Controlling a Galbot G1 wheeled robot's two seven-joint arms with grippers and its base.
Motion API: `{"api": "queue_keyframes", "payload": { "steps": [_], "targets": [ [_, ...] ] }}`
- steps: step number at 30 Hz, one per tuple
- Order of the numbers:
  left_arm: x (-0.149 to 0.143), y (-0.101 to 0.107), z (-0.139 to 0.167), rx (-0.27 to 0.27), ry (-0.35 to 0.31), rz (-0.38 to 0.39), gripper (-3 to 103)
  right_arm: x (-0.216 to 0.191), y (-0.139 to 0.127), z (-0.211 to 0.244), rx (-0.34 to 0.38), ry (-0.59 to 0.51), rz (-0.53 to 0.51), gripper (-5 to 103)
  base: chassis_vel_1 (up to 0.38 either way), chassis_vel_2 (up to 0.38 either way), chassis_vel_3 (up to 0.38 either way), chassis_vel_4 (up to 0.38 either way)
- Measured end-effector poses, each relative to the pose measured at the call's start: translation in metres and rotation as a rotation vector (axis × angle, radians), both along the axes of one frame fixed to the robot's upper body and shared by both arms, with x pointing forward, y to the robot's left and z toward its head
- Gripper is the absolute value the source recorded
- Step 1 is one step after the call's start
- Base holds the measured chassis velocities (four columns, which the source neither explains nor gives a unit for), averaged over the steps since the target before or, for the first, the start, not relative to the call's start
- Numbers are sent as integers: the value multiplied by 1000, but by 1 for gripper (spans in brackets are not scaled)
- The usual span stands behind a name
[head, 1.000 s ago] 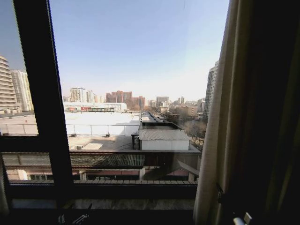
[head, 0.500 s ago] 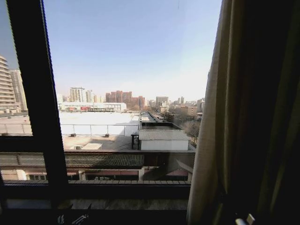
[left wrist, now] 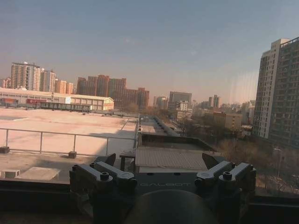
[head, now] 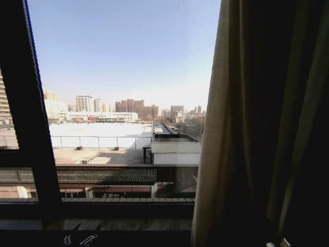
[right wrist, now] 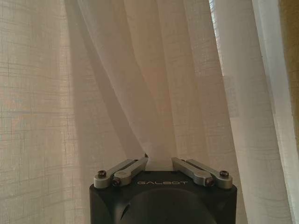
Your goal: Open the curtains by pulling them apart, changing their state from closed to fully open.
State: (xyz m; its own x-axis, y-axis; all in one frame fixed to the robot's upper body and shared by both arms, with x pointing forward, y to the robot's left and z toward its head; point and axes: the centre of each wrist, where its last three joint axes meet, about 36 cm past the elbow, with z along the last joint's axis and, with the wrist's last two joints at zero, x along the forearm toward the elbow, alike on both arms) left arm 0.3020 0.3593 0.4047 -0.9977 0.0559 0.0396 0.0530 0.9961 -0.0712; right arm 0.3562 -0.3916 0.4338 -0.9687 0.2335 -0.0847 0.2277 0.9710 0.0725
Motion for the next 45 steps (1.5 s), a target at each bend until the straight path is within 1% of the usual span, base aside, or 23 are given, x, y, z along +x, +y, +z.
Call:
{"api": "queue_keyframes", "payload": {
  "steps": [7, 14, 26, 28, 29, 31, 32, 34, 37, 40, 43, 45],
  "targets": [
    [1, 0, 0, 1, 0, -2, 100, -7, 5, -3, -1, 5, -11, 0, -113, -111, 108, 110],
    [1, 5, -3, -7, -3, 1, 100, -8, 0, -5, -7, 12, -29, 0, -115, -117, 121, 124],
    [6, 7, -8, -12, 0, 2, 100, -9, 3, -6, -17, 15, -28, 0, -106, -94, 101, 104],
    [8, 9, -10, -11, 2, 4, 100, -11, 13, -7, -26, 10, -11, 0, -92, -104, 103, 119],
    [8, 9, -10, -11, 2, 4, 100, -11, 13, -7, -26, 10, -11, 0, -93, -103, 101, 119],
    [9, 9, -12, -13, 7, 3, 100, -14, 26, -9, -51, 12, 16, 0, -73, -78, 56, 70],
    [9, 9, -12, -13, 7, 3, 100, -14, 26, -9, -51, 12, 16, 0, -52, -78, 39, 59],
    [9, 10, -14, -14, 10, 3, 100, -14, 34, -12, -67, 16, 37, 0, 0, 0, 0, 0],
    [10, 10, -15, -14, 11, 4, 100, -12, 37, -13, -67, 15, 44, 0, 0, 0, 0, 0],
    [10, 11, -15, -13, 12, 4, 100, -8, 32, -14, -64, 17, 40, 0, 0, 0, 0, 0],
    [12, 11, -16, -14, 11, 4, 100, -6, 14, -10, -60, 16, 14, 0, 0, 0, 0, 0],
    [12, 11, -16, -15, 11, 4, 100, -6, 9, -9, -59, 15, 8, 0, 0, 0, 0, 0]
  ]
}}
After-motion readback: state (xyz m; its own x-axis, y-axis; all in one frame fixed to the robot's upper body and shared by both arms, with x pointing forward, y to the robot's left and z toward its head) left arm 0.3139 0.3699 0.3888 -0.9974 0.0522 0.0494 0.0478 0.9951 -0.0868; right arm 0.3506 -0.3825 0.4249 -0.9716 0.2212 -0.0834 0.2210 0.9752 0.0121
